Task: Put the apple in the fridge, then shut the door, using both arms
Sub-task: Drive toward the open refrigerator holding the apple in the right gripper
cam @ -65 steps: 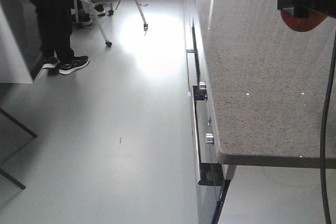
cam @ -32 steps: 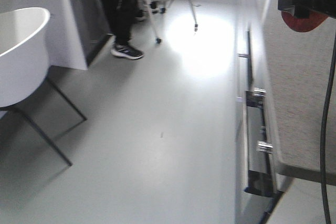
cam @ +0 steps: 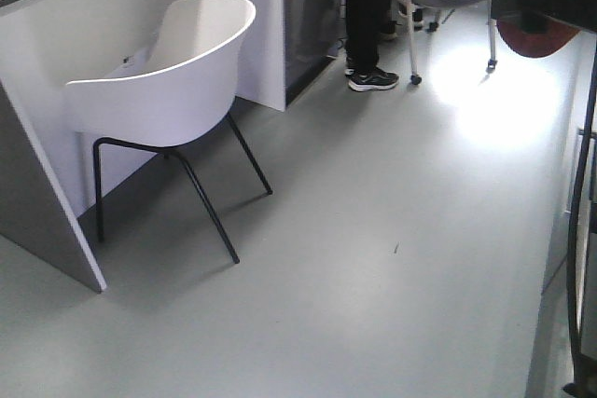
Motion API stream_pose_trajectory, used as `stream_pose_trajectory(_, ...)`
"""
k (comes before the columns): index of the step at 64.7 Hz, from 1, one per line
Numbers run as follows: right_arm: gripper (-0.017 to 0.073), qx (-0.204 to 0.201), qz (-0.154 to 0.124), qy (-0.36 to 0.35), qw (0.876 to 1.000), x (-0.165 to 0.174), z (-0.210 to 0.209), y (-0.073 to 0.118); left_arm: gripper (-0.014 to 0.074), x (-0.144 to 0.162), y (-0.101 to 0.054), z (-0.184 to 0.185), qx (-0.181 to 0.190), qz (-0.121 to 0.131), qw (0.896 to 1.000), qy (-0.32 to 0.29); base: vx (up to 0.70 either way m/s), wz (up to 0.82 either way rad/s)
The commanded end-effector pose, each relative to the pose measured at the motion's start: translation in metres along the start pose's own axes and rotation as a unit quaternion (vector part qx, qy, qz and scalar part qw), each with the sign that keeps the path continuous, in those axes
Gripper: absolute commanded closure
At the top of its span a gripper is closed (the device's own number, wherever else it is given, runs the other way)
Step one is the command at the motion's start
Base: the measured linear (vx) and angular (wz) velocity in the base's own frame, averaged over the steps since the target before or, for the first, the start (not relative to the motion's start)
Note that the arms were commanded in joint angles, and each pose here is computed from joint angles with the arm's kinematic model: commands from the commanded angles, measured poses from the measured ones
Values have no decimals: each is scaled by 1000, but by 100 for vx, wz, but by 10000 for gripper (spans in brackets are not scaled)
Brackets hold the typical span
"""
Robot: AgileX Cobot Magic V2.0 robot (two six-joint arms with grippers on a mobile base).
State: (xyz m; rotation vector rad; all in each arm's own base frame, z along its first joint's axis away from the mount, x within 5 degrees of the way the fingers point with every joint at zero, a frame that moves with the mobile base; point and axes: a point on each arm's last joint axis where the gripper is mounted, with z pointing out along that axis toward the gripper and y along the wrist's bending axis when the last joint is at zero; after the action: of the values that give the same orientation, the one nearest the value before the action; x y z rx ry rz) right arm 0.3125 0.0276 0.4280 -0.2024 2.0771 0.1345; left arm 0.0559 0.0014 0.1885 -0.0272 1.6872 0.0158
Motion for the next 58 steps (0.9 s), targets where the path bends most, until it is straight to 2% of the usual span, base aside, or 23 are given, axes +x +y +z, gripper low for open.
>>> stream_pose_trajectory(1, 389, 8, -3, -70, 998, -19, -20, 1, 600, -12, -1, -3, 5, -5, 999, -50, -3, 49)
stream_pose_trajectory(58, 389, 8, -3, -70, 998, -19, -20, 1, 600, -12, -1, -3, 5, -5, 999, -50, -2, 35)
